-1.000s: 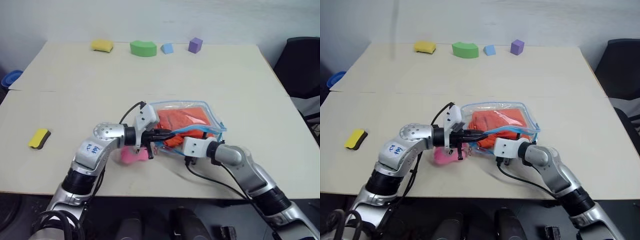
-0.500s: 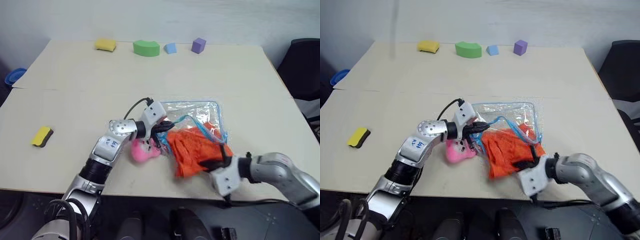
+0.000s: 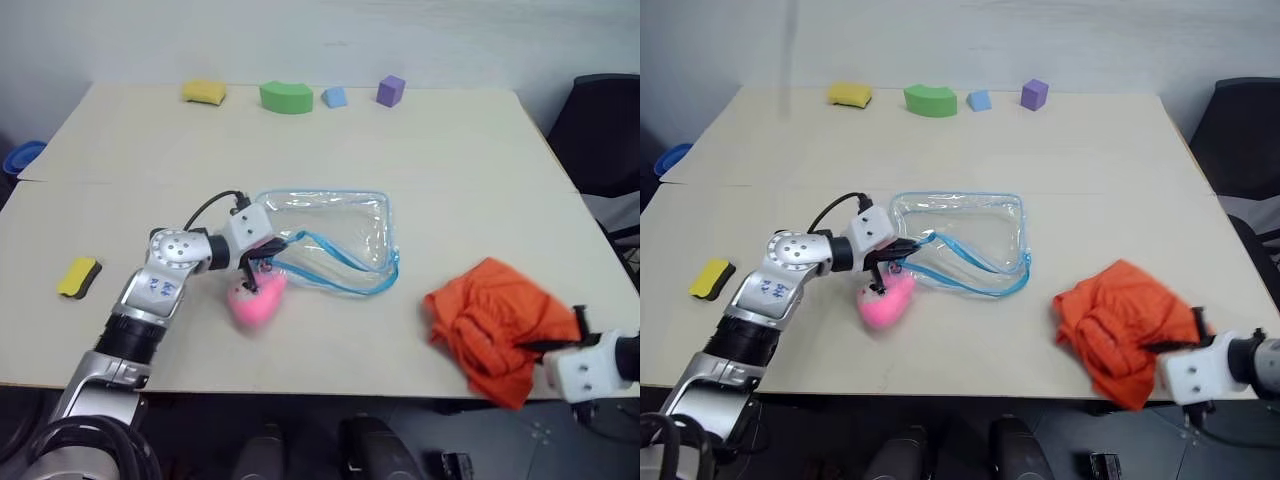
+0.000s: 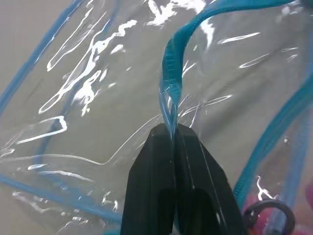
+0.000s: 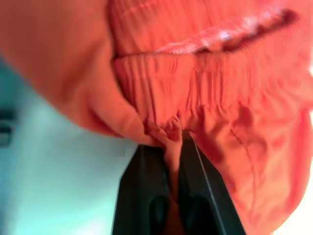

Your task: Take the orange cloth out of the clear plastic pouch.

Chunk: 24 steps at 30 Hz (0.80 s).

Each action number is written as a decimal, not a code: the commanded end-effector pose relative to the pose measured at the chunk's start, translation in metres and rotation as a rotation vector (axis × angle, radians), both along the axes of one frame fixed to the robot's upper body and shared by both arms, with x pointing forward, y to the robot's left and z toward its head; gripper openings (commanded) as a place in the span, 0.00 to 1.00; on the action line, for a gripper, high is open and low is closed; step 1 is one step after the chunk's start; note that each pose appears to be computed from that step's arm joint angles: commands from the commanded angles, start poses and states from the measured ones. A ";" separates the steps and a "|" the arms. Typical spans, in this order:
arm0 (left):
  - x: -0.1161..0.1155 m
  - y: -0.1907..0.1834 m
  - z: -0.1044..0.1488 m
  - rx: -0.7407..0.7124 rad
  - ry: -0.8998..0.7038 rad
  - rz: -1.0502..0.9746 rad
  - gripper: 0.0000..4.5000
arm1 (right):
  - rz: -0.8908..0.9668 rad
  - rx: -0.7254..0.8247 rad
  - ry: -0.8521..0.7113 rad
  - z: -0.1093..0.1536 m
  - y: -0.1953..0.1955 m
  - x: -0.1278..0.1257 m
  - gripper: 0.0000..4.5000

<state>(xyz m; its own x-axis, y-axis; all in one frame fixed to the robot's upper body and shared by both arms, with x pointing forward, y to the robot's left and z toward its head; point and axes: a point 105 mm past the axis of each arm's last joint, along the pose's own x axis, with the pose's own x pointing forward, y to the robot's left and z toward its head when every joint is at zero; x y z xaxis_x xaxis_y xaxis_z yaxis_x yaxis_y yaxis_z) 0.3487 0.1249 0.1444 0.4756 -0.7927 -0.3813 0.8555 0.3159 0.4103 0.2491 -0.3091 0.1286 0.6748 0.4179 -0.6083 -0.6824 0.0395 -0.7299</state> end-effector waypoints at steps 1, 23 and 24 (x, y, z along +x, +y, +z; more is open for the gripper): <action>-0.038 -0.024 0.000 -0.023 0.066 -0.230 0.00 | -0.194 0.257 -0.152 0.026 -0.003 0.030 0.01; -0.036 0.023 0.065 -0.457 0.201 0.025 0.69 | -0.426 0.779 0.187 0.035 0.020 0.013 0.86; -0.044 0.033 0.069 -0.450 0.194 0.016 0.70 | -0.448 0.817 0.249 0.035 0.013 0.002 0.93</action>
